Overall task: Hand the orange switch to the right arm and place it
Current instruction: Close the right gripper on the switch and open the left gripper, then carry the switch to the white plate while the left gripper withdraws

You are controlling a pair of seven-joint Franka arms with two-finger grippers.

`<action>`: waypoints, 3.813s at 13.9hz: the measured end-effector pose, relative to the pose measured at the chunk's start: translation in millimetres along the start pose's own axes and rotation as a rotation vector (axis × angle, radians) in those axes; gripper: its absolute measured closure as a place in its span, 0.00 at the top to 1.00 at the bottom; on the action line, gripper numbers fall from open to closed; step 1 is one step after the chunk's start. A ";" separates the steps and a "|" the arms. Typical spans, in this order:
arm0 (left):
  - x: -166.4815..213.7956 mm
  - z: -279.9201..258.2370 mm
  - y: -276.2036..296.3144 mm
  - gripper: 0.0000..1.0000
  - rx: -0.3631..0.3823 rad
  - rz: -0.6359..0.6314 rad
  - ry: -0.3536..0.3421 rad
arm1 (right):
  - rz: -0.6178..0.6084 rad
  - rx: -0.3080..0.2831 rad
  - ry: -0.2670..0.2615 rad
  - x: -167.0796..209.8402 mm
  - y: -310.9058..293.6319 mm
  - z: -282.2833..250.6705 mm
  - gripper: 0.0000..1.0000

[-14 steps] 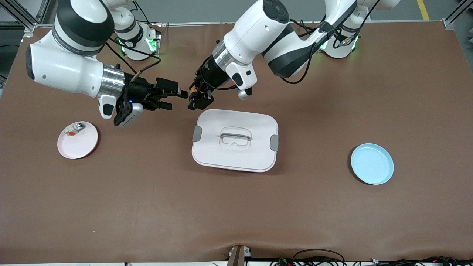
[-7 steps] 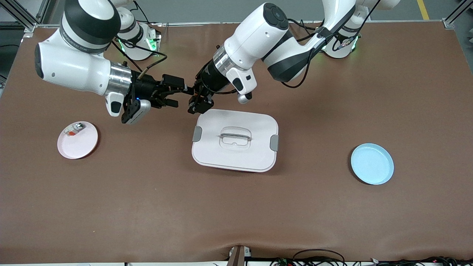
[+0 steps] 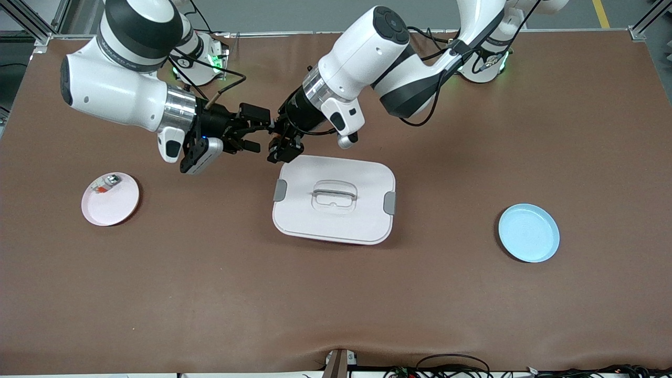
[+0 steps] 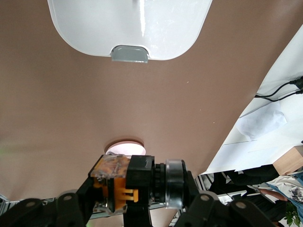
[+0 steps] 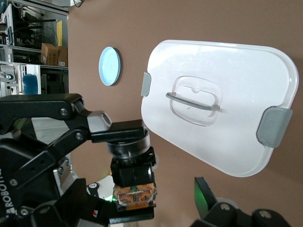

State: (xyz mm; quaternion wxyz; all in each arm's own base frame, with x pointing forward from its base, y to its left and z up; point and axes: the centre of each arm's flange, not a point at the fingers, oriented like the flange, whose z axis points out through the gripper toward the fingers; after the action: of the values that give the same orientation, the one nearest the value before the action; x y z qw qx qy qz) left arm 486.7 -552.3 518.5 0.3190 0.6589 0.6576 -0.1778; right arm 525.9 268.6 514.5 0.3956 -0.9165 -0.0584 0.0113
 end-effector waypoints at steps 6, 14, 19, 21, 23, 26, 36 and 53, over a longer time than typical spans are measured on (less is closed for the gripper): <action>-0.7 0.1 -0.7 0.72 -0.004 0.010 0.003 | -0.004 -0.008 -0.002 0.5 6.1 9.6 1.00; -0.4 1.7 -1.7 0.72 -0.002 0.012 0.005 | -0.015 -0.007 -0.012 1.3 11.5 16.1 0.83; 2.2 7.7 -2.9 0.72 0.005 0.012 0.009 | -0.032 0.006 -0.009 -0.2 4.2 14.8 0.42; 2.0 7.6 -2.9 0.72 0.005 0.013 0.008 | -0.038 0.007 -0.009 -0.1 4.4 14.6 0.41; 2.0 7.6 -2.9 0.72 0.005 0.013 0.008 | -0.039 0.007 -0.009 -0.1 4.4 14.6 0.41; 2.0 7.5 -2.9 0.72 0.004 0.013 0.008 | -0.041 0.007 -0.009 -0.1 4.3 14.6 0.41; -5.8 -3.6 2.3 1.00 -0.029 0.043 0.001 | -0.262 -0.083 -0.023 4.4 21.2 12.2 0.41; 161.2 -96.0 33.7 1.00 -0.100 0.355 0.408 | -0.828 -0.616 -0.474 8.8 182.8 -116.6 0.41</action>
State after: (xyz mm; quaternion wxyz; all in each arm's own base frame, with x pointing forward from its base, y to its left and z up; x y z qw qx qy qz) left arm 513.5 -365.7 489.8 0.2381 0.7695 0.5904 0.0502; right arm 560.4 60.8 462.0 0.0573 -0.8626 -0.5007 0.0428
